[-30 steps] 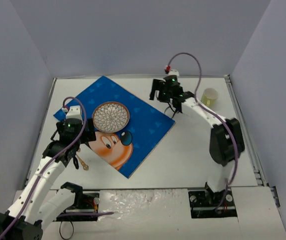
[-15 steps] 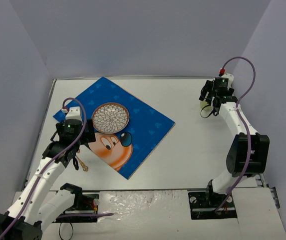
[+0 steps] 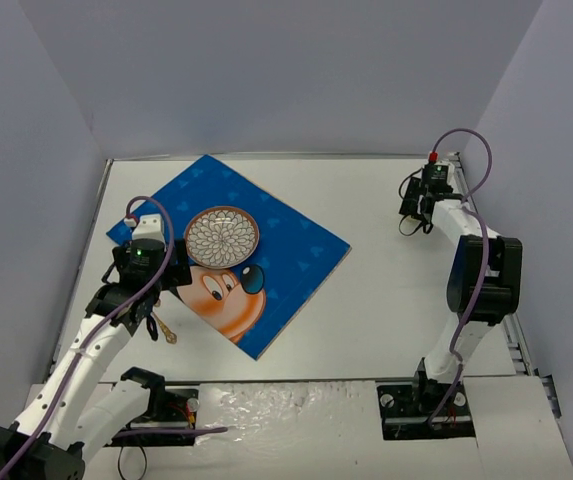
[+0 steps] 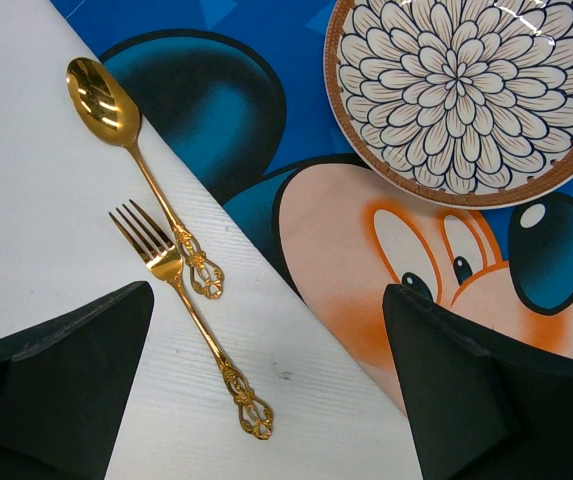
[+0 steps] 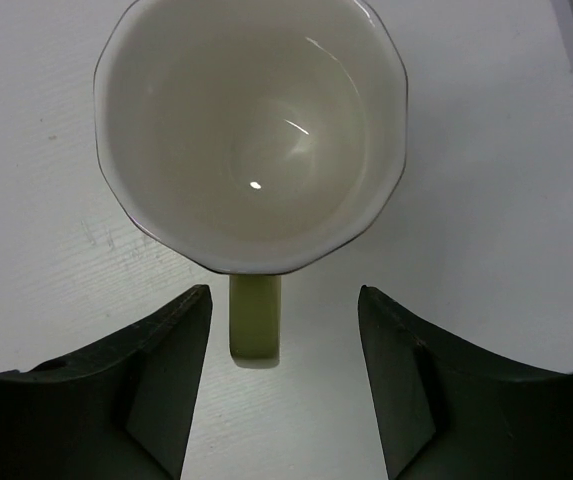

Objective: Set the dinner table for one person

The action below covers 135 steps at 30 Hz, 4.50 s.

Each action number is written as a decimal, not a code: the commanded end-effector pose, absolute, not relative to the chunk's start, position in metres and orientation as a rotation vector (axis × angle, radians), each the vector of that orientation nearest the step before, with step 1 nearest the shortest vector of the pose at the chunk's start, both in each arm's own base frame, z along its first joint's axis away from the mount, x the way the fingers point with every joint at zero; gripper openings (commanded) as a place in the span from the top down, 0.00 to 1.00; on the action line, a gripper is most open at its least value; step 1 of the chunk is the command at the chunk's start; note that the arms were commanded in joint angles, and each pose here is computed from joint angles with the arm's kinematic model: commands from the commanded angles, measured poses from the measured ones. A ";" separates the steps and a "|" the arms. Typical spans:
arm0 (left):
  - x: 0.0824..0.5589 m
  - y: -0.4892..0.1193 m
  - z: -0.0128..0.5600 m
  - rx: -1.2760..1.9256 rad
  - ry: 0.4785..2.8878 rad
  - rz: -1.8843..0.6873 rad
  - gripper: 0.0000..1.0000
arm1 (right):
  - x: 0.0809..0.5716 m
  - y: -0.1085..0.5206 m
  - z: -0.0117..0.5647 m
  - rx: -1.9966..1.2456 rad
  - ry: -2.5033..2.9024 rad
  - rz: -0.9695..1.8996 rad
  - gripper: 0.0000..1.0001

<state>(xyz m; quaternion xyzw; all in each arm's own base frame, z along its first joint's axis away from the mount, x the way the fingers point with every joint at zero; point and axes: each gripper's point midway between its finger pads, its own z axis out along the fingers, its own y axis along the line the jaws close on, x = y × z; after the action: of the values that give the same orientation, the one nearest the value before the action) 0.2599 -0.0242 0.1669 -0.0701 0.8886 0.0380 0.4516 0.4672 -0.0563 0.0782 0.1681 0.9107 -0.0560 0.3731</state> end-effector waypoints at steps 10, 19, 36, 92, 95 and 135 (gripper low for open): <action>0.270 -0.023 0.183 -0.209 2.138 0.085 0.03 | 0.513 -0.064 0.114 0.368 2.173 -0.148 0.69; 0.271 -0.024 0.182 -0.207 2.141 0.084 0.03 | 0.506 -0.052 0.133 0.320 2.144 -0.170 1.00; 0.274 -0.024 0.181 -0.208 2.139 0.088 0.03 | 0.430 0.161 0.234 -0.086 1.940 0.167 1.00; 0.272 -0.024 0.182 -0.225 2.135 0.076 0.03 | 0.355 0.206 0.107 0.015 2.047 0.218 0.75; 0.270 -0.024 0.180 -0.238 2.144 0.077 0.03 | 0.347 0.203 0.125 0.009 2.037 0.234 0.41; 0.214 0.032 0.036 -1.143 2.322 0.204 0.22 | 0.307 0.188 0.255 -0.203 1.898 0.487 0.01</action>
<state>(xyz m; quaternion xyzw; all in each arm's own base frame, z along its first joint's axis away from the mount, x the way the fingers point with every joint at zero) 0.2059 0.0279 0.0324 -0.4112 0.8716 0.0721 0.2571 0.3057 0.1847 0.2339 -0.0870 0.8257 0.1839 0.5261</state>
